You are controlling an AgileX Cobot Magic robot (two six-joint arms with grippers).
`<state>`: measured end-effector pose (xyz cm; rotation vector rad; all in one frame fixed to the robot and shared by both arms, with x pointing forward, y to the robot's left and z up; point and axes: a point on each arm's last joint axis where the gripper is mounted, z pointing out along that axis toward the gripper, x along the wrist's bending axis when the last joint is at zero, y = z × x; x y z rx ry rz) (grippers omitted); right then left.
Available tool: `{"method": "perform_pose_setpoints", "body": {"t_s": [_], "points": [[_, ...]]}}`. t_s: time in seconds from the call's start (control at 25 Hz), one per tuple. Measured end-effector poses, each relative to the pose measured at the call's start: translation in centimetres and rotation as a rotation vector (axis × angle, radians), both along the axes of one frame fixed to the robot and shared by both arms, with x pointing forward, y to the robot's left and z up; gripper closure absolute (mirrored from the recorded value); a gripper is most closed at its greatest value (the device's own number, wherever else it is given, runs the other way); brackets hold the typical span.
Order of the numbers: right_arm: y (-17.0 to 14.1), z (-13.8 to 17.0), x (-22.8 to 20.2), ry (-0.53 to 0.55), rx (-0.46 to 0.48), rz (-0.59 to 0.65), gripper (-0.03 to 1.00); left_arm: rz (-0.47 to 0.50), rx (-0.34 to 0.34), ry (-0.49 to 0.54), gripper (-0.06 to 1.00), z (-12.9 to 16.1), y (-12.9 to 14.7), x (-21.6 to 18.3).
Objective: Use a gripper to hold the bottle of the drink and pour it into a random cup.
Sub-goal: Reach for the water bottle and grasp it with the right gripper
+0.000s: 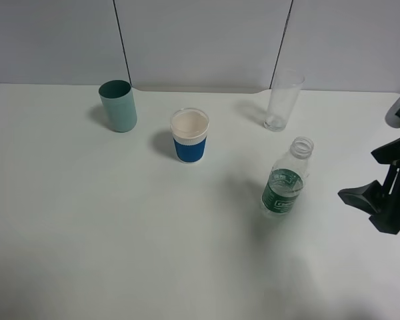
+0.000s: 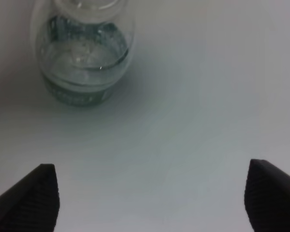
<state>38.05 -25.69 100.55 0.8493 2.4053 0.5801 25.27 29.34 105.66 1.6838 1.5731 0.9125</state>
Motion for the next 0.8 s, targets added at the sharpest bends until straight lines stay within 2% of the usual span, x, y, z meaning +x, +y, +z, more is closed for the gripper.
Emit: {"method": "perform_pose_setpoints", "body": {"t_s": [0.36, 0.8], "points": [[0.1, -1.2, 0.7, -0.034, -0.053, 0.055, 0.2, 0.0, 0.0, 0.0, -0.05, 0.0, 0.0, 0.0], [-0.6, -4.3, 0.0, -0.194, -0.094, 0.06, 0.2, 0.0, 0.0, 0.0, -0.05, 0.0, 0.0, 0.0]]}}
